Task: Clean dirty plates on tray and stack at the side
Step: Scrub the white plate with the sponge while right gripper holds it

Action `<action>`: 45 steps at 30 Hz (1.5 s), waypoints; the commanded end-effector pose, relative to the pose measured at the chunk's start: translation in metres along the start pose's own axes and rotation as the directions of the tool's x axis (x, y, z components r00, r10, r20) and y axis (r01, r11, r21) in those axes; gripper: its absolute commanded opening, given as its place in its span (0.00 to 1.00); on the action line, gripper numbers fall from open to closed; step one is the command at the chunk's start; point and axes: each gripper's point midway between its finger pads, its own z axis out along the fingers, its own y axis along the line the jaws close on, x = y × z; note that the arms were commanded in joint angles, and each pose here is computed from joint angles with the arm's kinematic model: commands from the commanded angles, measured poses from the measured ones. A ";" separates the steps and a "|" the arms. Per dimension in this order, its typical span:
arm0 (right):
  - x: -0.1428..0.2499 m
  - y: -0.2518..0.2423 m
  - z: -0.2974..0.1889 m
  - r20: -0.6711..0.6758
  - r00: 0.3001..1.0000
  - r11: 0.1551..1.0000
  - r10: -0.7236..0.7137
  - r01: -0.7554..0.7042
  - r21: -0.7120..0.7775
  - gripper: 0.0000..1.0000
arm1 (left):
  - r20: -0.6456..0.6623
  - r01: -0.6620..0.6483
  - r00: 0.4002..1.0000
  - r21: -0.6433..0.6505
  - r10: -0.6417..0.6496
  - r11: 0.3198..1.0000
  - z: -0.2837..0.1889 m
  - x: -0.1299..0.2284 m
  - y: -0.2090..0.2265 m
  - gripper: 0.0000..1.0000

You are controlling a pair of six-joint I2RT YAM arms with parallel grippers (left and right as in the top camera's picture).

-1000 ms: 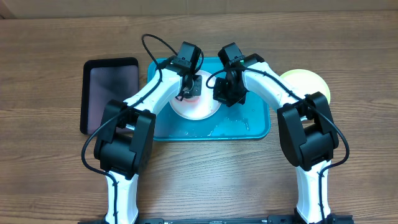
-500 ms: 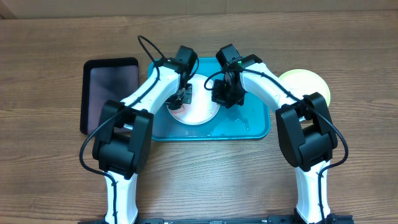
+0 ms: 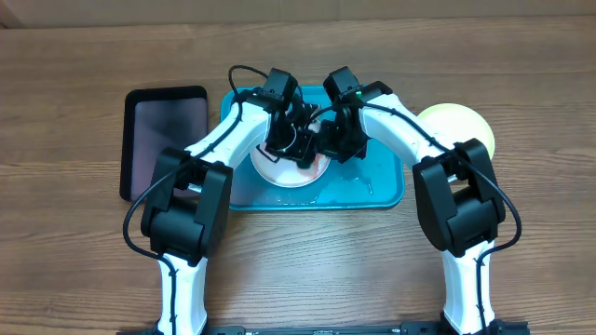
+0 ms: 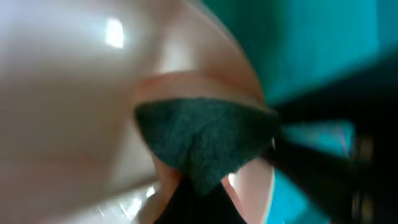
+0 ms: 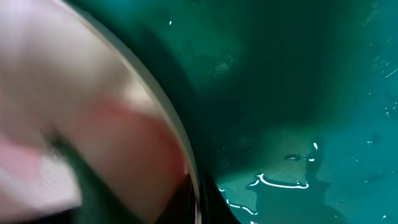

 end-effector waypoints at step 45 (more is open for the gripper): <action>0.009 0.005 0.015 -0.016 1.000 1.000 -0.019 0.019 0.011 0.04 | 0.266 0.460 0.886 -0.417 -0.379 0.784 -0.023 -0.016 0.089 0.04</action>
